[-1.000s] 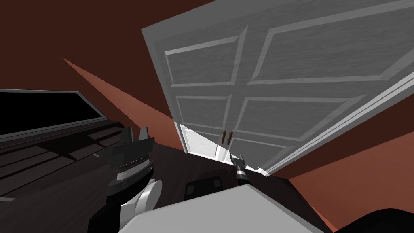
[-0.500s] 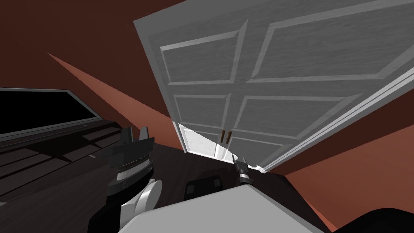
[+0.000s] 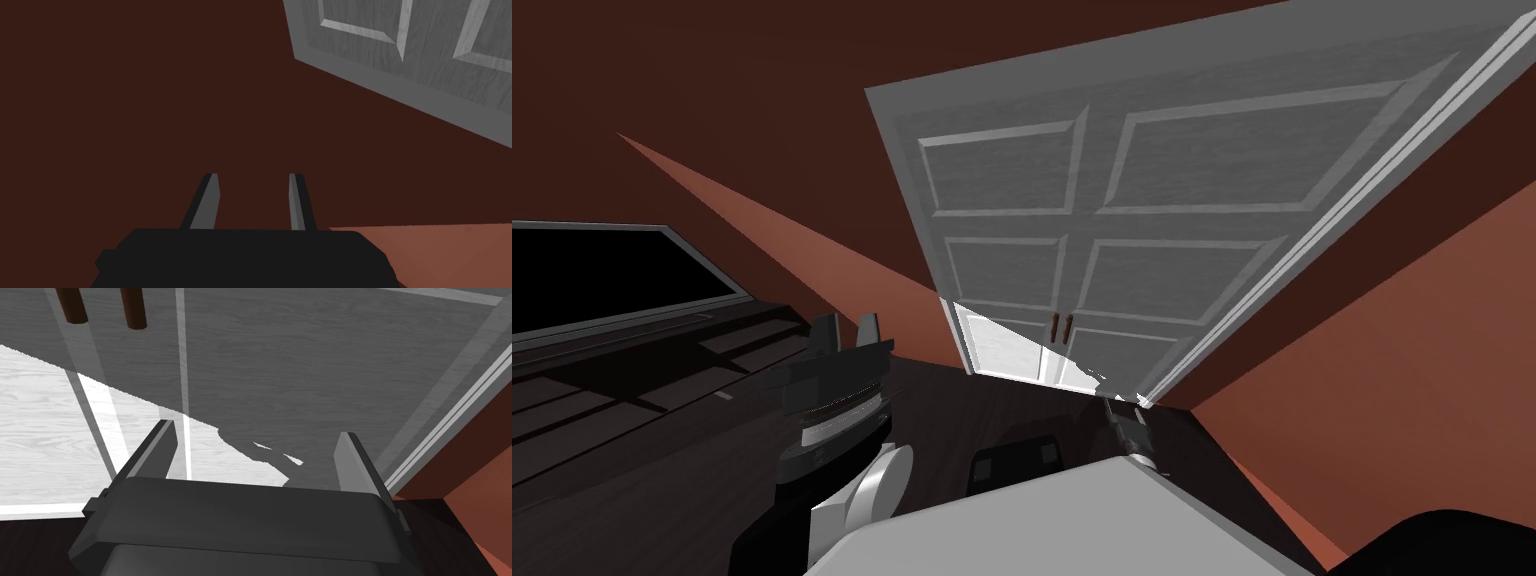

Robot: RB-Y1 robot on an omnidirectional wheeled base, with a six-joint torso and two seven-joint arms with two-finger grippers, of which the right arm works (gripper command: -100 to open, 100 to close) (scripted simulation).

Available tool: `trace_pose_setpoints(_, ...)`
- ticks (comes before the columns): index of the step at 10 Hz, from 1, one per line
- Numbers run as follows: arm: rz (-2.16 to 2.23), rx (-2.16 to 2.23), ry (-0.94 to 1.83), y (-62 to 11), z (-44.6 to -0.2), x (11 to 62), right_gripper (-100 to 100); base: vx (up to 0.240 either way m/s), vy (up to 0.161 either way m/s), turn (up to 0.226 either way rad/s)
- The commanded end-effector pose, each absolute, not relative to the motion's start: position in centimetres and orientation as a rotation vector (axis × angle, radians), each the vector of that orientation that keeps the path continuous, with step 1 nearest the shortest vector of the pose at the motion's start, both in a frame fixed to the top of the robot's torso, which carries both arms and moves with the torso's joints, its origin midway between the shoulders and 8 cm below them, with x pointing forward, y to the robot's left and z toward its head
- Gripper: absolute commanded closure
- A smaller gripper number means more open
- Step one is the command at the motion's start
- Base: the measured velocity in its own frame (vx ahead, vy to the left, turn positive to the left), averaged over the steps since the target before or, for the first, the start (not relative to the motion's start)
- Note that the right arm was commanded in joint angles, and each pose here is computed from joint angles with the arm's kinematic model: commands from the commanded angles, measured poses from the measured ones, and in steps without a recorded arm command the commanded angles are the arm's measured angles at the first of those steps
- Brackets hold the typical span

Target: Pull the door open

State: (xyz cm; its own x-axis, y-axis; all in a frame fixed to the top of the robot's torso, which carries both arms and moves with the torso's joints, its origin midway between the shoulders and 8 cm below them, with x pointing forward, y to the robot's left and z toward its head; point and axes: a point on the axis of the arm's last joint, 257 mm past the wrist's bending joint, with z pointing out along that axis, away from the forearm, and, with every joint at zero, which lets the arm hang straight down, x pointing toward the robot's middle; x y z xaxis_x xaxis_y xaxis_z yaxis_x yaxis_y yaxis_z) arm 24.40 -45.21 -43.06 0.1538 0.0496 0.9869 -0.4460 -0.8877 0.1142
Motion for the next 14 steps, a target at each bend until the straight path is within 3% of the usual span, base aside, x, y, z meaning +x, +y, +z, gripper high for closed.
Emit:
trace_pose_setpoints(1, 1.734, 2.063, -0.380, -46.7, -43.4, 22.7, -100, -0.063, 0.019, -0.056)
trace_pose_setpoints(6, 1.578, 2.046, -0.408, -53.0, -44.1, 16.4, -100, -0.061, 0.008, -0.066)
trace_pose_setpoints(14, 1.717, 2.017, -0.424, -51.9, -42.4, 21.9, -100, 0.170, -0.019, 0.090)
